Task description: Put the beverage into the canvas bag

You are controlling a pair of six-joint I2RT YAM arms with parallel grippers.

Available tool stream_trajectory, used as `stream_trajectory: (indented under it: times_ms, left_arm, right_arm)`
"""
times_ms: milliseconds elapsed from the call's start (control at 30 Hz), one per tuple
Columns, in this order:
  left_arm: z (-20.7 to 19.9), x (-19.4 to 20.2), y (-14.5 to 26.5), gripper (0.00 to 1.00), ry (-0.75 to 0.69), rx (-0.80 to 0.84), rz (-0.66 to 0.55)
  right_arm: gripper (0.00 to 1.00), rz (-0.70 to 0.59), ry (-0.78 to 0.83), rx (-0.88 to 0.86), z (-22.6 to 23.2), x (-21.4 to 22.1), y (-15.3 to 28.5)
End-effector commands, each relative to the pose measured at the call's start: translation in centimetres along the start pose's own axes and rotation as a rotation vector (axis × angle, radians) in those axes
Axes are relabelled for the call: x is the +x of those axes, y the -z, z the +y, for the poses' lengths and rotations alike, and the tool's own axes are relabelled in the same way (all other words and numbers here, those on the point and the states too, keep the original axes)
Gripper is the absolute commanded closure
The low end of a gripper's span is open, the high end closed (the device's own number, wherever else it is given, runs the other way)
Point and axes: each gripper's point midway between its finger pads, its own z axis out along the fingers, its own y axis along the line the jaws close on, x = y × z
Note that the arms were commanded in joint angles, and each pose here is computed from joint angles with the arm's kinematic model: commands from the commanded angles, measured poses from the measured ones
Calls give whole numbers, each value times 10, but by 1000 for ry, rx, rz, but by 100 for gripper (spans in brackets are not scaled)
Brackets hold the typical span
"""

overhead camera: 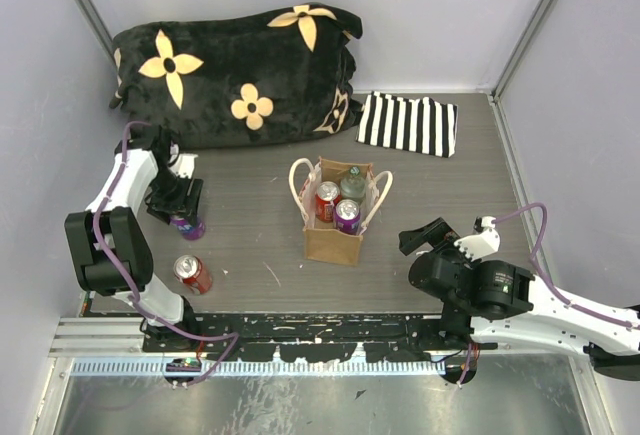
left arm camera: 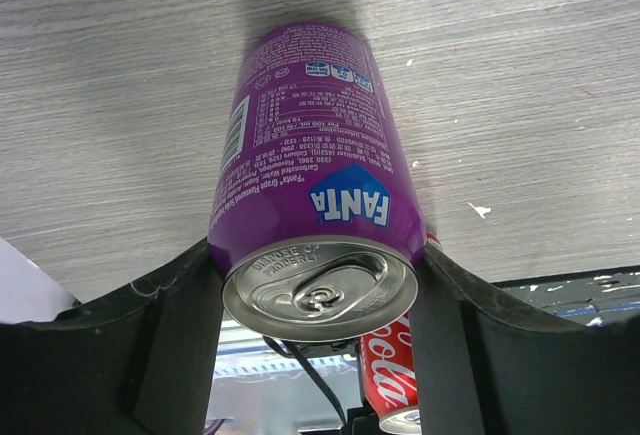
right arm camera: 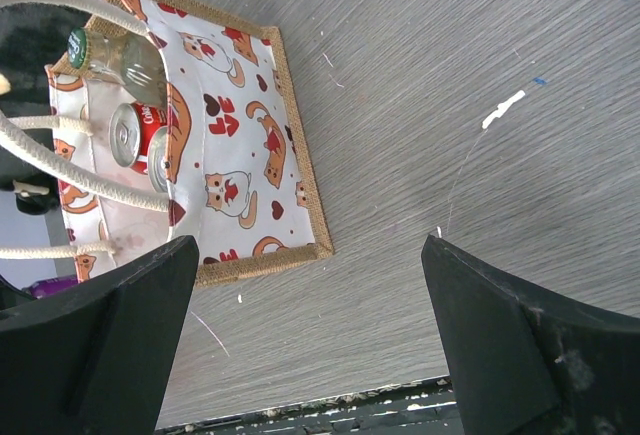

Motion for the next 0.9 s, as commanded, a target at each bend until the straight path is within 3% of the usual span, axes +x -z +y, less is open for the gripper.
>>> stream_trajectory:
  times_ms: [0, 100, 267, 467, 667, 867]
  left_arm:
    - [7, -10, -3, 53, 1, -37, -50]
    - [6, -11, 0, 67, -2, -34, -62]
    - [4, -13, 20, 99, -12, -33, -104]
    - [-25, -45, 92, 100, -73, 3, -292]
    - [-97, -98, 183, 100, -216, 34, -573]
    - [-166, -144, 238, 100, -281, 152, -738]
  right_arm:
    - [0, -12, -34, -15, 2, -4, 1]
    - [0, -9, -36, -14, 1, -3, 1]
    - [0, -6, -43, -16, 1, -3, 1]
    - [0, -5, -45, -16, 1, -1, 0]
    - [0, 0, -38, -18, 3, 1, -1]
    - [0, 3, -38, -27, 6, -1, 1]
